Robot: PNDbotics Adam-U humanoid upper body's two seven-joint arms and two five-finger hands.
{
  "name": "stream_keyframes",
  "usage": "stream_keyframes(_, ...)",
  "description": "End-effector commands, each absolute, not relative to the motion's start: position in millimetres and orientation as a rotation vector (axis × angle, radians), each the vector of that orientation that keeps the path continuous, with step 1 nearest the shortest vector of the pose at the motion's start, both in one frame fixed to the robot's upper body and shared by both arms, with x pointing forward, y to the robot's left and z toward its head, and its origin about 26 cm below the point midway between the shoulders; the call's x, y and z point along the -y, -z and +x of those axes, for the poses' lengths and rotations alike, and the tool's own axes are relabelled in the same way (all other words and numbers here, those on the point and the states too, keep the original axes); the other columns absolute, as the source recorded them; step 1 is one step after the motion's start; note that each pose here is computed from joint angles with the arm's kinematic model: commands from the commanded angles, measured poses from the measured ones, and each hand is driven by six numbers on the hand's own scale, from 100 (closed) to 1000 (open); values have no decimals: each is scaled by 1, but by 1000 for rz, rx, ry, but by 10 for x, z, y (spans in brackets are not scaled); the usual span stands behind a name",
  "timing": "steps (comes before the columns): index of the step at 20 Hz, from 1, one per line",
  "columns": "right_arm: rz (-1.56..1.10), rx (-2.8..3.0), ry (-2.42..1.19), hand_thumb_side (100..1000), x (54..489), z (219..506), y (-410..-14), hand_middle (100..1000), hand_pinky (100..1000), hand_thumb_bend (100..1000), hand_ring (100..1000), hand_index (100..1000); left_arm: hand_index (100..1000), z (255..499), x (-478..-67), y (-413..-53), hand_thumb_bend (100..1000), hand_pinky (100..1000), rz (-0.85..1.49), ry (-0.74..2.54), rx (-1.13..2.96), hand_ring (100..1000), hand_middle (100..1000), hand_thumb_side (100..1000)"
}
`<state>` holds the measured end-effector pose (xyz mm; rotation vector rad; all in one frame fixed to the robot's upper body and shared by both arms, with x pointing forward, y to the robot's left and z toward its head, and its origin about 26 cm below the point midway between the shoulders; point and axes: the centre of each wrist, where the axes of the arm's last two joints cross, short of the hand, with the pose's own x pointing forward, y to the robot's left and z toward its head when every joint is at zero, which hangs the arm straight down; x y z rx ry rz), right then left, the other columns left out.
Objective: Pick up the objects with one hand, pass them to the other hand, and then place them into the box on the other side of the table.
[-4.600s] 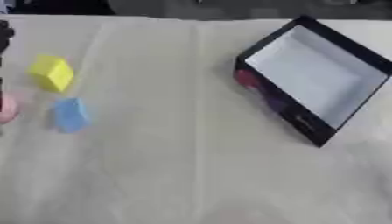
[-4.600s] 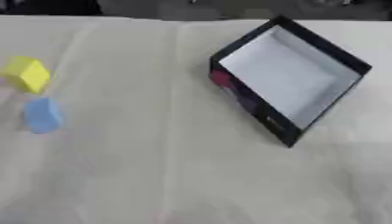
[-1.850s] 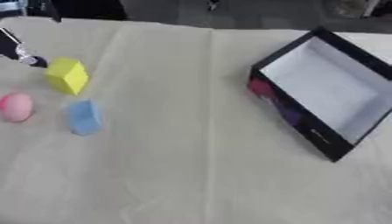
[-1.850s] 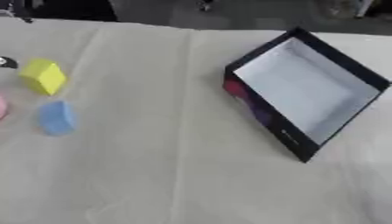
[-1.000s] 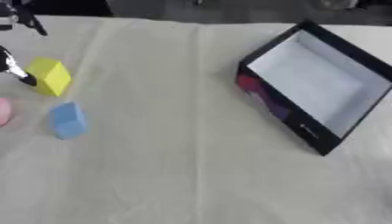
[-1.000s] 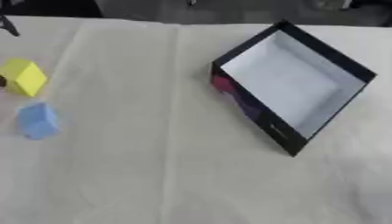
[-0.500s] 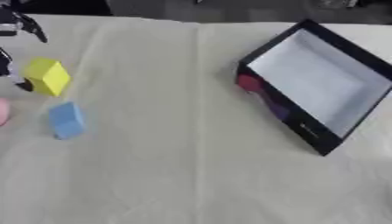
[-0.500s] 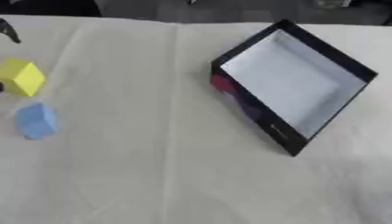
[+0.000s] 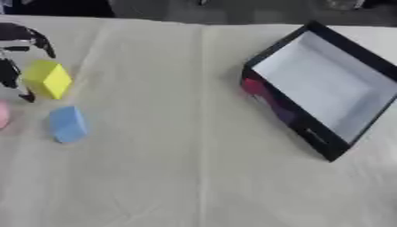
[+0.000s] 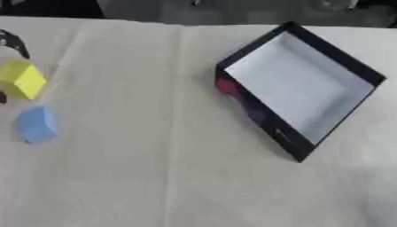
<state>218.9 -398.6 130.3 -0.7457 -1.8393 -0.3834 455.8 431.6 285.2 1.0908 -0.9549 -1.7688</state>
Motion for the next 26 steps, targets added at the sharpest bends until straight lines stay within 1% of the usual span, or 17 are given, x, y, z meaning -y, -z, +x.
stream_keyframes(1,-757,1861,364,561,3975,2188,-1380,875,733,100,922,986,823,4527,-4360,-3014,817,979,1083,1840,930,882,812,109)
stream_keyframes(2,-756,1860,363,562,3973,2188,-1379,875,733,100,922,986,816,4531,-4357,-3007,803,978,1084,1839,935,880,807,102)
stream_keyframes(5,-755,1858,362,564,3969,2190,-1376,875,733,100,922,986,806,4540,-4355,-2987,805,963,1082,1842,919,878,801,106)
stream_keyframes(10,-754,1853,365,567,3964,2188,-1367,875,733,100,922,986,791,4542,-4368,-2962,781,946,1080,1838,889,870,786,100)
stream_keyframes(15,-751,1848,363,571,3958,2187,-1358,875,733,100,923,987,726,4543,-4379,-2942,745,916,1084,1829,887,845,746,100)
stream_keyframes(18,-749,1846,361,575,3956,2187,-1355,875,733,100,924,987,709,4547,-4370,-2951,728,892,1088,1829,892,827,725,100)
stream_keyframes(21,-749,1844,361,585,3958,2184,-1354,876,734,100,924,987,669,4550,-4362,-2963,671,846,1092,1827,900,797,678,100)
stream_keyframes(22,-749,1844,361,585,3960,2183,-1354,876,734,100,924,987,669,4550,-4361,-2964,671,846,1094,1824,905,797,678,100)
stream_keyframes(23,-750,1844,361,592,3962,2181,-1354,876,734,100,925,987,641,4551,-4362,-2964,625,821,1094,1821,910,774,644,100)
stream_keyframes(24,-750,1844,360,596,3964,2180,-1354,876,734,100,925,987,614,4551,-4364,-2962,600,807,1093,1818,916,760,626,100)
stream_keyframes(25,-751,1844,360,599,3967,2178,-1354,876,734,100,925,987,588,4552,-4365,-2962,584,791,1091,1815,919,744,609,100)
stream_keyframes(26,-752,1844,361,600,3969,2176,-1355,876,734,100,925,987,586,4552,-4365,-2966,583,789,1090,1813,921,742,607,100)
